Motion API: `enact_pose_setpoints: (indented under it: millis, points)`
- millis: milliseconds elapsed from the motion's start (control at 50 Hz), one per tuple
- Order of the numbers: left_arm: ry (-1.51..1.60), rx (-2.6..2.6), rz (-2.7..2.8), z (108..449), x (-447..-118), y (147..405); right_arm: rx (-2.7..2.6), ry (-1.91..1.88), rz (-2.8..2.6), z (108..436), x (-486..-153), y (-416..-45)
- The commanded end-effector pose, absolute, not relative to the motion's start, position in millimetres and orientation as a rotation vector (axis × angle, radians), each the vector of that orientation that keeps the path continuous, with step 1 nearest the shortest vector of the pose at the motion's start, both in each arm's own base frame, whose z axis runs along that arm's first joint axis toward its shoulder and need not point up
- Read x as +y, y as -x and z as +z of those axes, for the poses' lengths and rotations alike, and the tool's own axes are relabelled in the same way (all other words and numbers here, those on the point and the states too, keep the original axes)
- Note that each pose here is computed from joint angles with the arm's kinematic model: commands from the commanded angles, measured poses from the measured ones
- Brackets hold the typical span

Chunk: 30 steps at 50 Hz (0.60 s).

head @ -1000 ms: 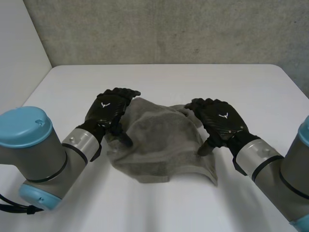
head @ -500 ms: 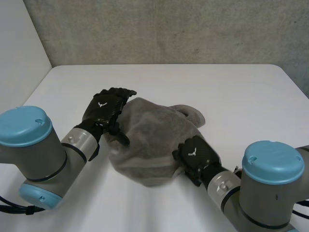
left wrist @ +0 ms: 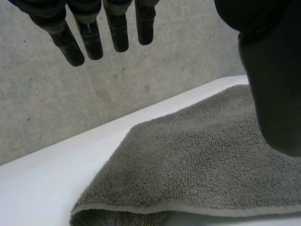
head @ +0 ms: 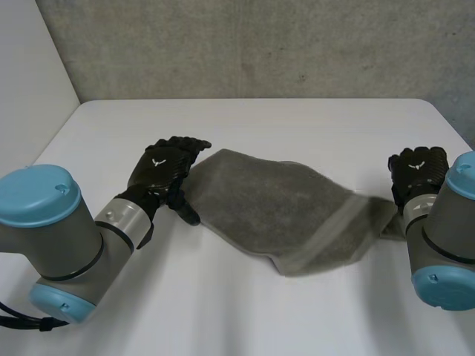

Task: Fold the towel.

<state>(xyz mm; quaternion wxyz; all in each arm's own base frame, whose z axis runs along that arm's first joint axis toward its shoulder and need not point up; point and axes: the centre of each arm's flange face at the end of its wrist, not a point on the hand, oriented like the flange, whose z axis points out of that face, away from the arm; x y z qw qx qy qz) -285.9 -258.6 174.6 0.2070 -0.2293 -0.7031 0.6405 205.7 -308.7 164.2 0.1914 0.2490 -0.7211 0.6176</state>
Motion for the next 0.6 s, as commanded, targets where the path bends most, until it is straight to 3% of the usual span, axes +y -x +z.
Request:
enact_pose_setpoints:
  millis: [20, 80, 120, 240, 420, 600]
  points:
    - [0.7, -1.96, 1.8, 172, -257, 288, -2.049, -0.868, 1.805, 162, -279, -227]
    - [0.721, -1.958, 1.81, 172, -256, 288, -2.044, -0.988, 1.872, 165, -263, -242]
    - [0.754, -1.96, 1.827, 171, -257, 288, -2.035, -1.228, 1.987, 170, -232, -266]
    - [0.799, -1.959, 1.839, 167, -262, 292, -2.085, -1.449, 2.001, 164, -201, -282]
    - [0.854, -1.973, 1.893, 164, -287, 293, -2.393, -1.385, 1.979, 154, -198, -291]
    - [0.881, -2.094, 1.926, 159, -335, 271, -2.639, -1.258, 1.975, 139, -206, -302]
